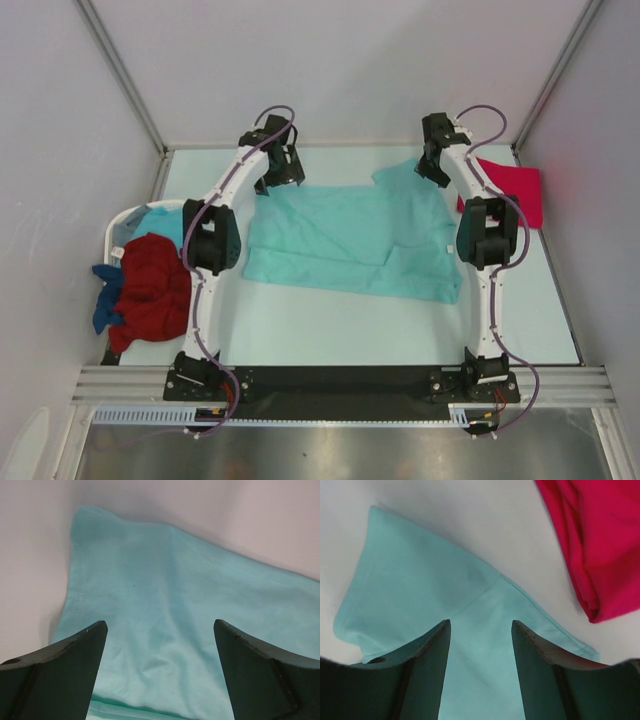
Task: Fold and stack the t-shirts
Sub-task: Fold the flattened tshirt in 1/3 of the way
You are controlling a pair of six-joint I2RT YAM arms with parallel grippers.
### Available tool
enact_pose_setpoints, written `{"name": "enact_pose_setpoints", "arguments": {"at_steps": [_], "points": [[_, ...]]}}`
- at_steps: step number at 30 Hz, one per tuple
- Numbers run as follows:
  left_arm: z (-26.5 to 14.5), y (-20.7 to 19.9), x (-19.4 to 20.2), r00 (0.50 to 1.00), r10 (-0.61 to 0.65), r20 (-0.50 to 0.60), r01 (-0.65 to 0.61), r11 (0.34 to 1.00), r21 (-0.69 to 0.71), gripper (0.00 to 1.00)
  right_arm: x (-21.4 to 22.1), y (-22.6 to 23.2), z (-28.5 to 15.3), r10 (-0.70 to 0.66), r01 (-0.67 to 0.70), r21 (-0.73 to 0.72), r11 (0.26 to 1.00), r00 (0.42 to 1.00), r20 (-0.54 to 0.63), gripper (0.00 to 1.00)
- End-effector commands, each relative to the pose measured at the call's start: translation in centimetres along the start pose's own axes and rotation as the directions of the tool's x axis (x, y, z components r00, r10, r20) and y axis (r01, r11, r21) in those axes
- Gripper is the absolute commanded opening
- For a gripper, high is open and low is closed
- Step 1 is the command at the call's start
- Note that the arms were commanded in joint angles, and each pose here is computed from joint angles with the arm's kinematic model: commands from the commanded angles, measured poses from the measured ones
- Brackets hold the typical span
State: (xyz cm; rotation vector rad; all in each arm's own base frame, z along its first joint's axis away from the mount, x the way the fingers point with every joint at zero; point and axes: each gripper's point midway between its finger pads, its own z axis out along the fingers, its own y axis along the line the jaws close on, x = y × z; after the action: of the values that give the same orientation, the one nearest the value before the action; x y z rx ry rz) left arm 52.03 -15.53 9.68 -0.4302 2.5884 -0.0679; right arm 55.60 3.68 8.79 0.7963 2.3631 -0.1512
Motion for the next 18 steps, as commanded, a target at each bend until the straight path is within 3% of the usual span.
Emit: {"name": "enact_pose_setpoints", "arguments": {"at_steps": [1,18], "points": [[-0.4,-0.6,-2.0,0.999,0.014,0.05,-0.015,0.999,0.034,0.95,-1.6,2.5,-0.1,-0.016,0.019,-0.066,0.998,0.999,0.036,0.57],[3.0,0.7,-1.2,1.0,0.019,0.008,-0.019,1.0,0.006,0.95,-0.7,1.6,5.8,-0.014,0.013,-0.057,0.998,1.0,-0.014,0.58]]}}
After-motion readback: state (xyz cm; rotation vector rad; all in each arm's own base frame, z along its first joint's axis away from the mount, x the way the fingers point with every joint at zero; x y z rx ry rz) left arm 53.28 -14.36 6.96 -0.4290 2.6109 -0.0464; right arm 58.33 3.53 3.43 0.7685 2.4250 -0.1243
